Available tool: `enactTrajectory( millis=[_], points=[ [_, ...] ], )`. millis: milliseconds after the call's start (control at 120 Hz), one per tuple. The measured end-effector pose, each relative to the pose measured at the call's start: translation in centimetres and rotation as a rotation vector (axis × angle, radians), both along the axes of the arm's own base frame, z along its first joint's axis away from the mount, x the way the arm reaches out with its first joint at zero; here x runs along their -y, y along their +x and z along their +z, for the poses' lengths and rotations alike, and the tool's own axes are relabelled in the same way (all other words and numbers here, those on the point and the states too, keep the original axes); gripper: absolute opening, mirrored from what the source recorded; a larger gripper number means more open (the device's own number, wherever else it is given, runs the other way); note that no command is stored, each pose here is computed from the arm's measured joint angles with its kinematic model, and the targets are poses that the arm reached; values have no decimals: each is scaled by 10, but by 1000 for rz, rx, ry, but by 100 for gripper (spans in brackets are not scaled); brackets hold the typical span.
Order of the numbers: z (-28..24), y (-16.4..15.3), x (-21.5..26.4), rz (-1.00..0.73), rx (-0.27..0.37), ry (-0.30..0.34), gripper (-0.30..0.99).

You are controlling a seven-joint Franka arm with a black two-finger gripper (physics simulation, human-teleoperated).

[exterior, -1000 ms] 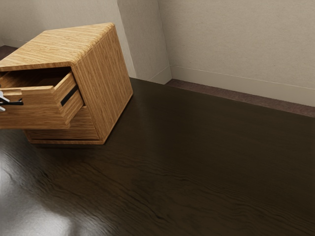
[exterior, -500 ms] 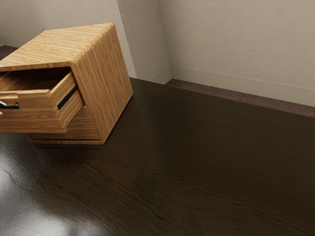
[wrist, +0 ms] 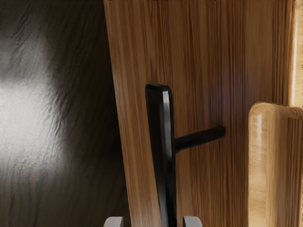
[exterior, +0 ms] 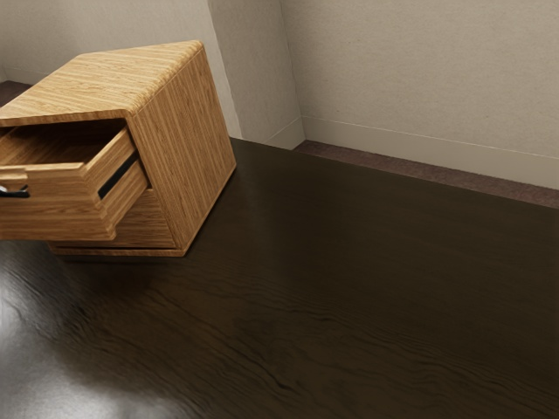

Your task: Pull the drawer handle with one arm to open the drawer

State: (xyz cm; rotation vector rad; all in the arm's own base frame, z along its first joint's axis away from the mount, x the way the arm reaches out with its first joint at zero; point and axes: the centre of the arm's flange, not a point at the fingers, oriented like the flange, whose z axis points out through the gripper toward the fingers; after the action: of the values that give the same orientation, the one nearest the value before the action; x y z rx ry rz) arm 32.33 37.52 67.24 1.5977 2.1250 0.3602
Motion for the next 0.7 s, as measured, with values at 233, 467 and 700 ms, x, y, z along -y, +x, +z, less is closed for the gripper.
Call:
enactTrajectory(
  millis=[233,467,700],
  points=[
    [-1,-5,2,-3,-1,-5,8],
    [0,-12,4,-4,1,-4,8],
    [0,-16,5,-5,1,-6,8]
  ],
)
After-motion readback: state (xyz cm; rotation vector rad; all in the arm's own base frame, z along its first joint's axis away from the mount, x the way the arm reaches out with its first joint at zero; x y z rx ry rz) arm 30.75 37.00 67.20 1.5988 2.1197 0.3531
